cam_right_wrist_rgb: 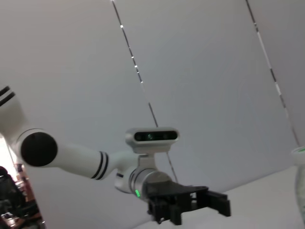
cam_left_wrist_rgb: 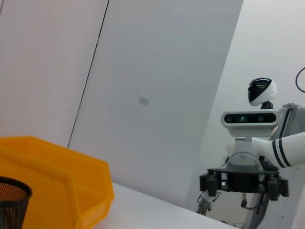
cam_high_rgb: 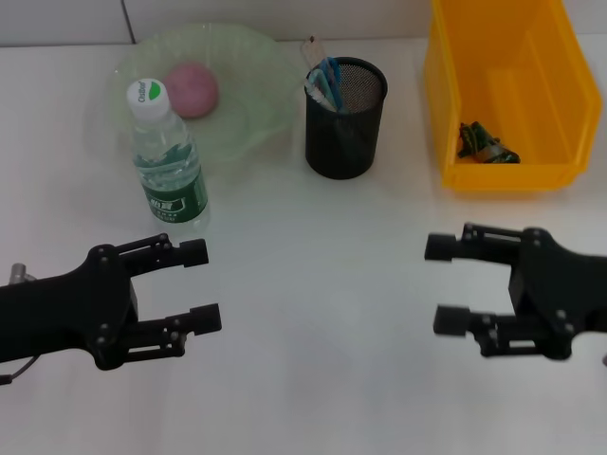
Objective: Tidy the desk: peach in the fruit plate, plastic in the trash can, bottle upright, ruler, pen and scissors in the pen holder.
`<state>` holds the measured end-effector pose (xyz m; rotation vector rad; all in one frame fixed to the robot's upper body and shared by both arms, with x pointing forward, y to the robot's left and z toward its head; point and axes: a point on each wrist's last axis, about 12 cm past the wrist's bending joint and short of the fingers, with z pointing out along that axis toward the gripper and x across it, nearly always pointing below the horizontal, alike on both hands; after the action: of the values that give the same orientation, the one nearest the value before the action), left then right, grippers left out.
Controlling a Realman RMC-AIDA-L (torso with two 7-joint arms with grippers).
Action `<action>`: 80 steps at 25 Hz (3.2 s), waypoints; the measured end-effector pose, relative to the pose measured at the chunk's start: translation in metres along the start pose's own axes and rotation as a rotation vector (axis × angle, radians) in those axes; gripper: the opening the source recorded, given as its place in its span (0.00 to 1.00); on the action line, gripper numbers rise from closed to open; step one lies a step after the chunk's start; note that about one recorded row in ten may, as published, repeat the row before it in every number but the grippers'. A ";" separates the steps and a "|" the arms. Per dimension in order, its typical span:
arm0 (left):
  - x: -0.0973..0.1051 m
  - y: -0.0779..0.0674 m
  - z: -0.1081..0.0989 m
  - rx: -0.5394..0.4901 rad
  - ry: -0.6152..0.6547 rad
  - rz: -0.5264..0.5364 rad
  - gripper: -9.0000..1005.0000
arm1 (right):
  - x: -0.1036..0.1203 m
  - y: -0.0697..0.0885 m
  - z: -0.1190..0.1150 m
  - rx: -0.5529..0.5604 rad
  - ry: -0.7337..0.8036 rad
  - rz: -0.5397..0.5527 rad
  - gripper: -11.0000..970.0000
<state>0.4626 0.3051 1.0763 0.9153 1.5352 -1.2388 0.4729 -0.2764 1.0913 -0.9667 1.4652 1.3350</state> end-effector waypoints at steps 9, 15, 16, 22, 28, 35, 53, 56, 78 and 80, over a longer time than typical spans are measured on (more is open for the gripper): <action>0.003 -0.002 -0.006 -0.019 0.000 -0.002 0.79 | 0.007 0.007 0.000 -0.036 0.026 0.023 0.80; 0.003 -0.002 -0.006 -0.023 0.000 -0.002 0.78 | 0.007 0.006 0.001 -0.035 0.024 0.021 0.80; 0.003 -0.002 -0.007 -0.023 0.000 -0.002 0.78 | 0.007 0.006 0.001 -0.031 0.020 0.019 0.80; 0.004 -0.004 -0.007 -0.021 -0.002 0.001 0.78 | 0.005 0.004 -0.002 -0.004 -0.002 0.012 0.80; 0.006 -0.005 -0.006 -0.009 0.018 -0.006 0.78 | 0.004 0.004 -0.003 0.009 -0.017 0.009 0.80; 0.007 -0.005 -0.006 -0.006 0.023 -0.007 0.78 | 0.004 0.004 -0.001 0.005 -0.018 0.010 0.80; 0.005 -0.008 -0.004 0.024 0.013 -0.001 0.78 | 0.004 0.003 0.003 -0.004 -0.018 0.010 0.80; 0.005 -0.008 -0.004 0.024 0.013 -0.001 0.78 | 0.004 0.003 0.003 -0.004 -0.018 0.011 0.80; 0.004 -0.007 -0.001 0.035 0.011 -0.003 0.78 | 0.003 0.003 0.003 -0.007 -0.018 0.010 0.80; 0.004 -0.007 -0.001 0.036 0.012 -0.003 0.78 | 0.003 0.003 0.003 -0.007 -0.018 0.010 0.80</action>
<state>0.4545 0.3046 1.0750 0.9452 1.5282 -1.2685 0.4692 -0.2730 1.0888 -0.9504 1.4543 1.3533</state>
